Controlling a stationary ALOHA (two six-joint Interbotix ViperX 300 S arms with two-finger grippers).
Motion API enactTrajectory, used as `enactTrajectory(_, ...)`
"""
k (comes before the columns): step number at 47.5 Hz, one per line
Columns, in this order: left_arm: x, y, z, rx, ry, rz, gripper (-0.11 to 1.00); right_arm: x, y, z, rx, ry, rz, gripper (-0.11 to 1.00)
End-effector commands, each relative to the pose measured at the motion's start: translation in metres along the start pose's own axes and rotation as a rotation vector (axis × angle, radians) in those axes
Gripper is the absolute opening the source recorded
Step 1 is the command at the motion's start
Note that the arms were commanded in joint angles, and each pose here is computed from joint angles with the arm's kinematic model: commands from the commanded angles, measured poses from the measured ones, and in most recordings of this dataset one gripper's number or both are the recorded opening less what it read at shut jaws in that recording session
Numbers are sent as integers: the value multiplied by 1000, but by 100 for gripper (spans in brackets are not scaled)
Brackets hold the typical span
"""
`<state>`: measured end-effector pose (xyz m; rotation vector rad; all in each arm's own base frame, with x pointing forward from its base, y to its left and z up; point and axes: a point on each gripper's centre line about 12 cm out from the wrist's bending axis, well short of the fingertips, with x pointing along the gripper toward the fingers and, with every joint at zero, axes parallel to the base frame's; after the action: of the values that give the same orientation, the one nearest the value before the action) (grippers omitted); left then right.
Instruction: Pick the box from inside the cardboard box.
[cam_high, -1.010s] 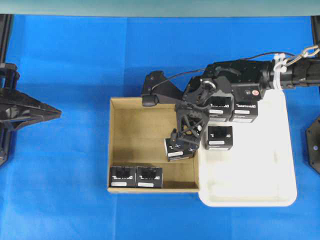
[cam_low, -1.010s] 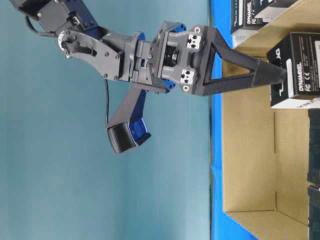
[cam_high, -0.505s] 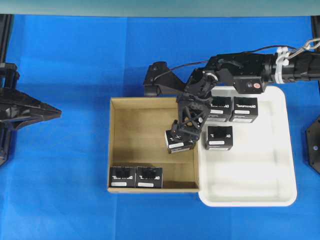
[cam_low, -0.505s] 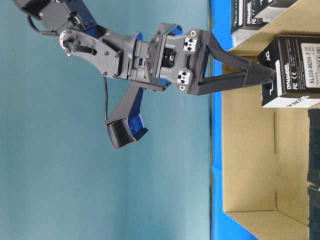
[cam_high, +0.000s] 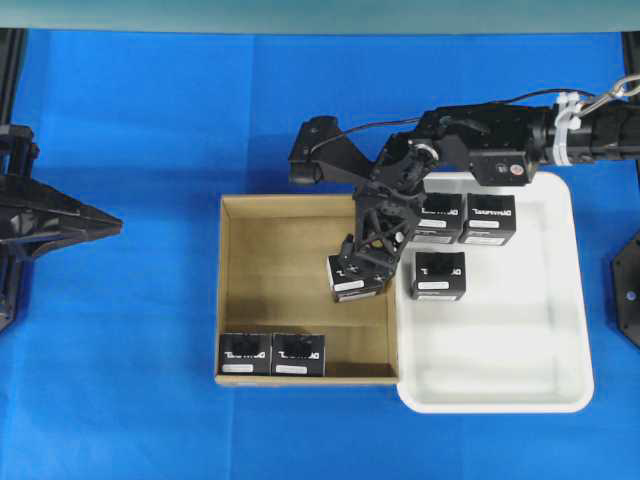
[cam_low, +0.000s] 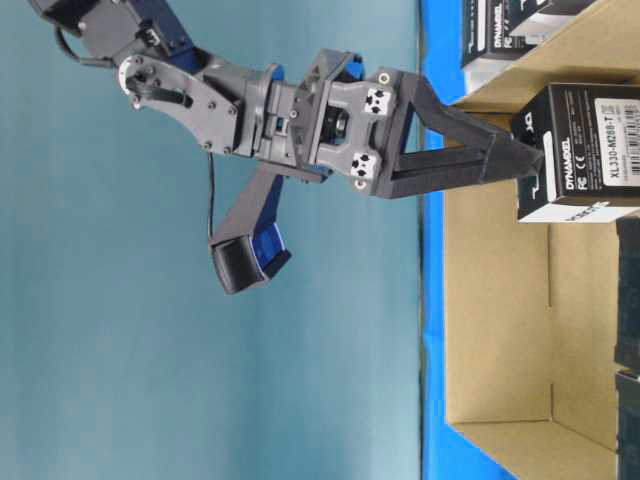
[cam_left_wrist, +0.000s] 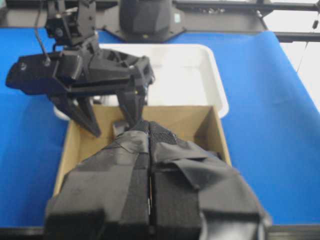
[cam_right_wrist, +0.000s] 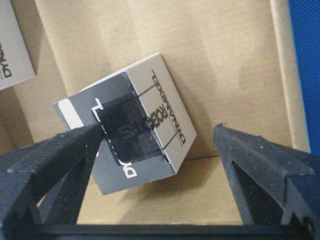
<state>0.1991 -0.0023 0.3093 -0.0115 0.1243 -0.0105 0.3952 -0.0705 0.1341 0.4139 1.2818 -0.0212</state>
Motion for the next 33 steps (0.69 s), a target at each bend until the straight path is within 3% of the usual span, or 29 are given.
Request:
enactTrajectory(1, 0, 0, 13, 1, -34, 0, -7, -9, 0, 3, -8, -25, -4, 100)
enactTrajectory(22, -3, 0, 16, 3, -46, 0, -7, -43, 22, 12, -39, -117, 27, 100)
enactTrajectory(33, -3, 0, 16, 3, -49, -2, -7, -78, 42, 21, -146, -118, 32, 100)
